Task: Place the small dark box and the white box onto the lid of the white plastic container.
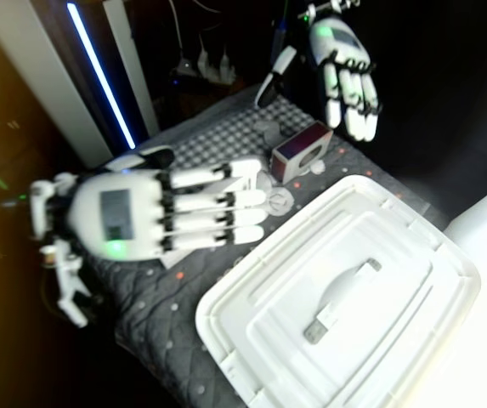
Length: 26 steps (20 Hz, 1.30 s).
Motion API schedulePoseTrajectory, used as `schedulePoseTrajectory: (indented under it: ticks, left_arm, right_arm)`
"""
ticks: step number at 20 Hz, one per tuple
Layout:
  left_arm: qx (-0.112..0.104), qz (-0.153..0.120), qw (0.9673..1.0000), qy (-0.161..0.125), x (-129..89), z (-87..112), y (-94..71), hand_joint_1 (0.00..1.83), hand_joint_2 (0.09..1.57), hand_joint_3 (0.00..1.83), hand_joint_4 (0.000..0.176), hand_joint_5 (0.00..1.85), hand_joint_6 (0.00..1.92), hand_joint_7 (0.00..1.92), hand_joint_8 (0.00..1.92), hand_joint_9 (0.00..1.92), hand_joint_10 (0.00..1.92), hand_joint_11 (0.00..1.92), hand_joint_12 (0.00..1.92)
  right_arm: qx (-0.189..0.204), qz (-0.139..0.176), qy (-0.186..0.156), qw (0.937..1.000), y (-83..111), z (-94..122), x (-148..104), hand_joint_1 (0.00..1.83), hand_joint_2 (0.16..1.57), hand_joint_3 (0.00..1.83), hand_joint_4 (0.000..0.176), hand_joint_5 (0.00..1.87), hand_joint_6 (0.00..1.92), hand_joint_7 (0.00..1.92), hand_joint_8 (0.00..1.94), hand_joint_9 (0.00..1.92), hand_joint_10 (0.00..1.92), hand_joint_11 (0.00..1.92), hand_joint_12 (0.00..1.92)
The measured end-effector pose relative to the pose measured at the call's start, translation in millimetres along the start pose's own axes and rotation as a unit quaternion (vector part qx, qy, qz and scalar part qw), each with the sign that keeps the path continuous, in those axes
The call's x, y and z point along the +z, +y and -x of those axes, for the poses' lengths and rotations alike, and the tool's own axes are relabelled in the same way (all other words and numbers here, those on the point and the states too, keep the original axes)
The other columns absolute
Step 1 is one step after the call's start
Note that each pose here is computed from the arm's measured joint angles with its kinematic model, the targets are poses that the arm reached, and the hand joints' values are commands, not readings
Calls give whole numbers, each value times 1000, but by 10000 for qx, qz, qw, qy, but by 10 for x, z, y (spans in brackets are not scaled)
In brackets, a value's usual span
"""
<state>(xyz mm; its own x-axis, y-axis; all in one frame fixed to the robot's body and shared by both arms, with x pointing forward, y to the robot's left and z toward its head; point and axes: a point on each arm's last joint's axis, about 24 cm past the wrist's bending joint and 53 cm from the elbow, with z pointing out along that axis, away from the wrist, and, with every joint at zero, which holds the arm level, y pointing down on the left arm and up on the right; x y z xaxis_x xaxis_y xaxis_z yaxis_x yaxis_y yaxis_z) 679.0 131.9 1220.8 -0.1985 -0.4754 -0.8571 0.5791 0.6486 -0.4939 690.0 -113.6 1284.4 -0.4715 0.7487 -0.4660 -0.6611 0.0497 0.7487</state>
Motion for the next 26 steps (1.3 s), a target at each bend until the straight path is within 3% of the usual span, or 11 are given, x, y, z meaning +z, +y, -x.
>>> schedulePoseTrajectory:
  ticks: [4,8,11,12,14,15,16,17,19,24,26]
  left_arm:
    - [-35,145,9995,293,89,-226,93,778,630,0,6,40,0,210,0,252,9,192,280]
    - [-49,275,9988,414,129,-311,188,793,651,0,110,44,1,160,2,173,2,19,376]
    - [-71,308,9983,487,155,-379,207,827,647,0,59,138,2,297,2,316,4,137,504]
    - [-96,315,9982,500,160,-395,205,884,673,3,67,215,7,351,6,372,6,230,438]
    - [-98,331,9980,525,158,-410,213,1132,831,1,0,695,19,783,11,831,40,545,696]
    - [-93,335,9980,524,156,-411,221,1250,973,8,0,996,693,1318,85,1164,137,744,1084]
    - [-88,345,9979,537,143,-436,238,1293,981,3,0,1118,652,1491,70,1342,175,872,1225]
    - [-97,361,9977,565,146,-465,249,1312,982,4,0,1251,333,1389,456,1481,270,1045,1311]
    - [-158,370,9977,537,159,-471,251,1316,982,0,0,1328,170,1355,552,1373,524,1036,1344]
    - [-211,357,9980,480,150,-465,252,1311,1001,0,0,1355,47,1274,732,1228,814,1001,1405]
    - [-194,331,9982,456,162,-444,234,1309,995,4,0,1201,448,1339,544,1193,642,891,1344]
  right_arm:
    - [1,-189,75,9998,-115,-63,20,735,567,6,173,3,0,24,3,0,0,0,17]
    - [27,-218,121,9997,-148,-122,42,747,587,11,161,0,0,72,17,55,17,62,30]
    - [12,-265,107,9996,-179,-104,41,970,707,3,0,334,21,502,16,489,30,331,181]
    - [14,-290,103,9995,-192,-102,41,1037,751,0,0,452,16,667,13,687,31,493,305]
    - [31,-295,108,9995,-201,-120,50,1224,876,0,0,788,12,990,8,1103,50,869,721]
    - [36,-293,111,9995,-201,-125,51,1278,985,6,0,990,632,1422,16,1225,79,976,808]
    - [38,-289,113,9995,-199,-127,52,1380,993,0,0,1056,674,1428,66,1305,485,940,919]
    - [43,-290,108,9995,-199,-125,52,1290,1028,0,0,1205,635,1186,526,965,259,407,1109]
    - [48,-277,116,9995,-195,-128,52,1269,1014,2,11,1254,549,1201,580,1186,521,822,1446]
    - [59,-272,111,9995,-194,-132,56,1270,1011,0,0,1377,264,1142,736,1007,735,685,1432]
    - [59,-272,114,9995,-194,-133,56,1265,1021,0,4,1282,493,1143,691,1068,549,653,1381]
